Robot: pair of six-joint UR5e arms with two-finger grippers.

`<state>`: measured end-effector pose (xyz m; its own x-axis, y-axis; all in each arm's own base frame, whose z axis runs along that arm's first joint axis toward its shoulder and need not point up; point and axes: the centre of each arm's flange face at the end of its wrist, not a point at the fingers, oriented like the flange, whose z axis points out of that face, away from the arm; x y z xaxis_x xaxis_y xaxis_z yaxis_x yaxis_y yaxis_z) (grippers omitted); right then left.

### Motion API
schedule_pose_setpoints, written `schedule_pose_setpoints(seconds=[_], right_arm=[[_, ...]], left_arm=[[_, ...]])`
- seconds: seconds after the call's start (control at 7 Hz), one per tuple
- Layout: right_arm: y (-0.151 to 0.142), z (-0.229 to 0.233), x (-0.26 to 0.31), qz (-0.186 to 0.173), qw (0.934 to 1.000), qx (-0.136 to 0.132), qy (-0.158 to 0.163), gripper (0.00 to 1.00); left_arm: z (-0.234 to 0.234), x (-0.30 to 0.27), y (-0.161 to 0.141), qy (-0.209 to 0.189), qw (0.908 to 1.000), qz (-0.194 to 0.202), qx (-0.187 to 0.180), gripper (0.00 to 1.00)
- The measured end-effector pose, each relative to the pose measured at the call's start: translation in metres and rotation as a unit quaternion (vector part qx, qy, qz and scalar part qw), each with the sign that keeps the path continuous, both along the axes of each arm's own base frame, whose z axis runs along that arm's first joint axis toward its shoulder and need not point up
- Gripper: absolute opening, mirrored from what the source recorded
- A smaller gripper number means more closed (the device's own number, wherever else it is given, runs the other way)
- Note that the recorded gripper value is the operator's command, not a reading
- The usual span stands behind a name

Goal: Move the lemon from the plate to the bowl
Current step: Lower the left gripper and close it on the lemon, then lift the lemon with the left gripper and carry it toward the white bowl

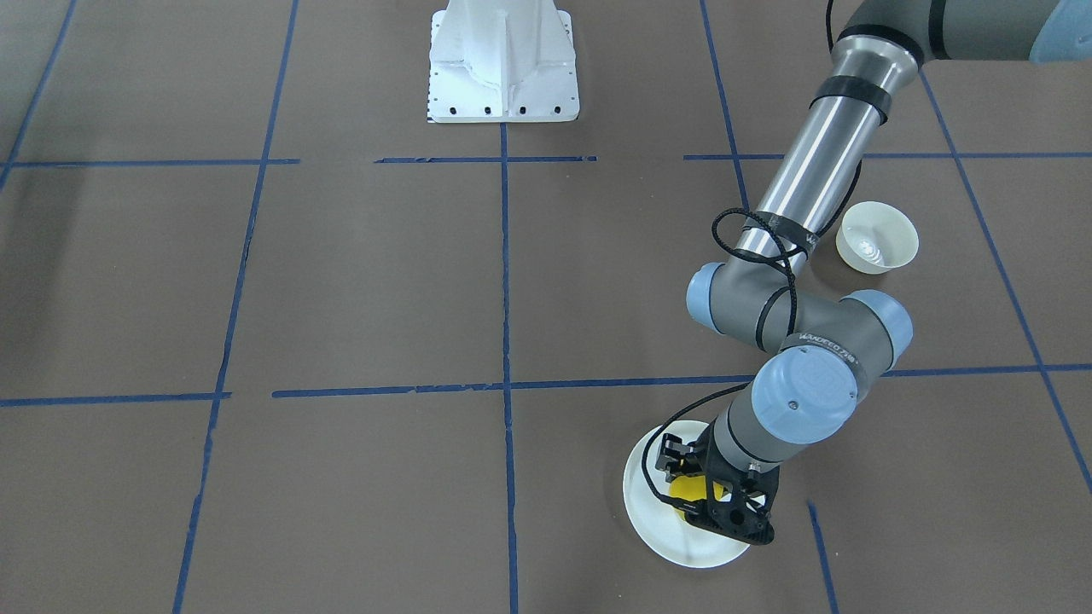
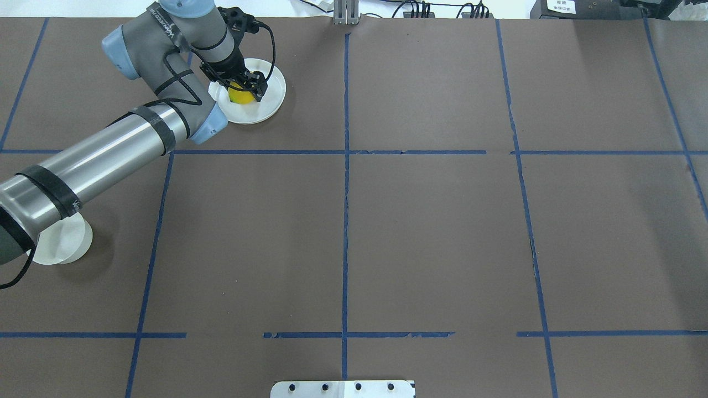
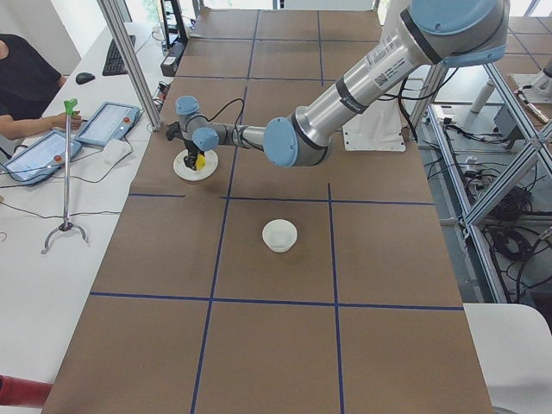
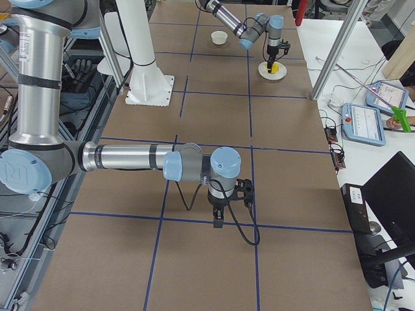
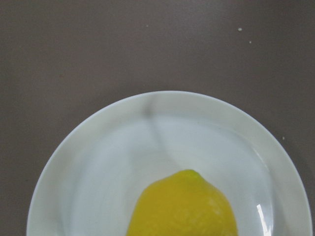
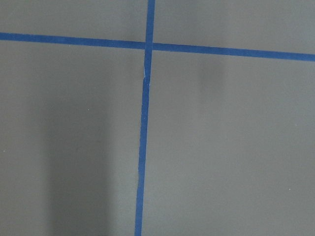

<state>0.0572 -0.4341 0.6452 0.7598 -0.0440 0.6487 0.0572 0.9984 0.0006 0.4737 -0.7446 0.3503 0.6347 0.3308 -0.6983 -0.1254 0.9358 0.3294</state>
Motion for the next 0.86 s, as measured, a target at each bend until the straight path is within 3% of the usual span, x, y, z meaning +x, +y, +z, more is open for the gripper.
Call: schedule_pose_setpoints(seconds=[0.43, 0.86], right_arm=[[0.000, 0.000, 0.000, 0.000, 1.0000, 0.000, 0.000, 1.00], [0.000, 0.000, 0.000, 0.000, 1.0000, 0.000, 0.000, 1.00]], left_arm=[[-0.024, -0.077, -0.018, 0.022, 0.9995, -0.020, -0.014, 0.00], [0.007, -0.180, 0.071, 0.018, 0.9992, -0.032, -0.014, 0.00]])
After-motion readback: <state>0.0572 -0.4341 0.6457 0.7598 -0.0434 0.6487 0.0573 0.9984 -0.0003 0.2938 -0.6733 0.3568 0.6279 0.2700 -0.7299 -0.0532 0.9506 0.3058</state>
